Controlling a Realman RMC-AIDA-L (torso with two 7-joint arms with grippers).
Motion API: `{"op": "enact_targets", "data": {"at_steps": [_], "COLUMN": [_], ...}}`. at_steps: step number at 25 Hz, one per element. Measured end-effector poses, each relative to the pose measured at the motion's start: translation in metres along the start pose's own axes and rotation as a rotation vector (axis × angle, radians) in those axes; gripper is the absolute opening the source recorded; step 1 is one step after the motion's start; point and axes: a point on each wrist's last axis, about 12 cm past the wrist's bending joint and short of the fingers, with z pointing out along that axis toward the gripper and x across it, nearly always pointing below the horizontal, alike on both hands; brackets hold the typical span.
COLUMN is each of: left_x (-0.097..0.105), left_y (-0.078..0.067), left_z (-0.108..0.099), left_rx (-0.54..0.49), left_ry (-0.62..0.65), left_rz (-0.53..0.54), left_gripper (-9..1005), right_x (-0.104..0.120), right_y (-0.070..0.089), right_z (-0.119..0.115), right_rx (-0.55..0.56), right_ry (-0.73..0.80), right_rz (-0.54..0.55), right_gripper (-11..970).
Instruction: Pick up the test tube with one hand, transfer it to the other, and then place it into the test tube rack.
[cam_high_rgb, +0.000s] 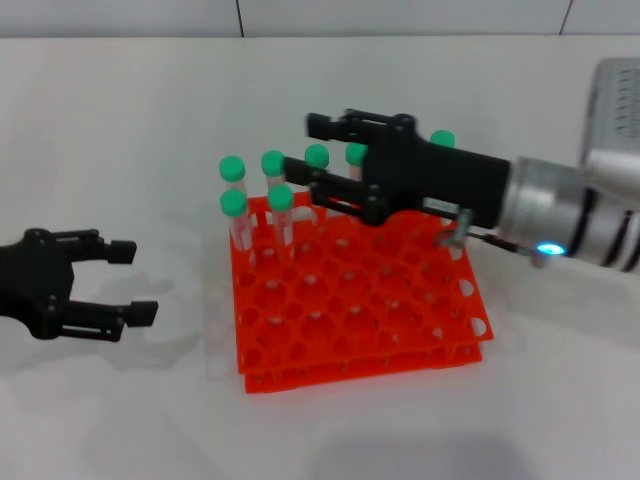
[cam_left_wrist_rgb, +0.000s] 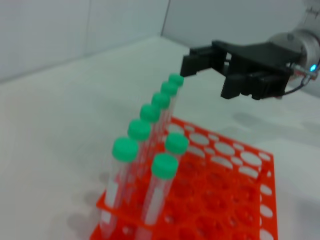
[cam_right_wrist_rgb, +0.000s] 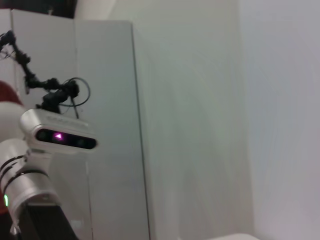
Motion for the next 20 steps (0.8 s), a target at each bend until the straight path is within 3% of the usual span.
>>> {"op": "enact_targets", "data": {"at_steps": [13,20], "left_x": [-0.012,-0.016], "left_y": [-0.002,-0.004], "left_z": [-0.004,-0.001], "left_rx": [-0.003,0.012], "left_ry": [-0.132,-0.183], "left_rz": [0.013,0.005], "left_gripper": [888,888], "right_x": [-0.022,-0.026], "right_y": [-0.032,-0.039], "right_z": [-0.093,-0.112], "right_rx": [0.038,0.039], "right_ry": [0.217,0.286], "right_rz": [0.072,0.07], "right_gripper": [541,539]}}
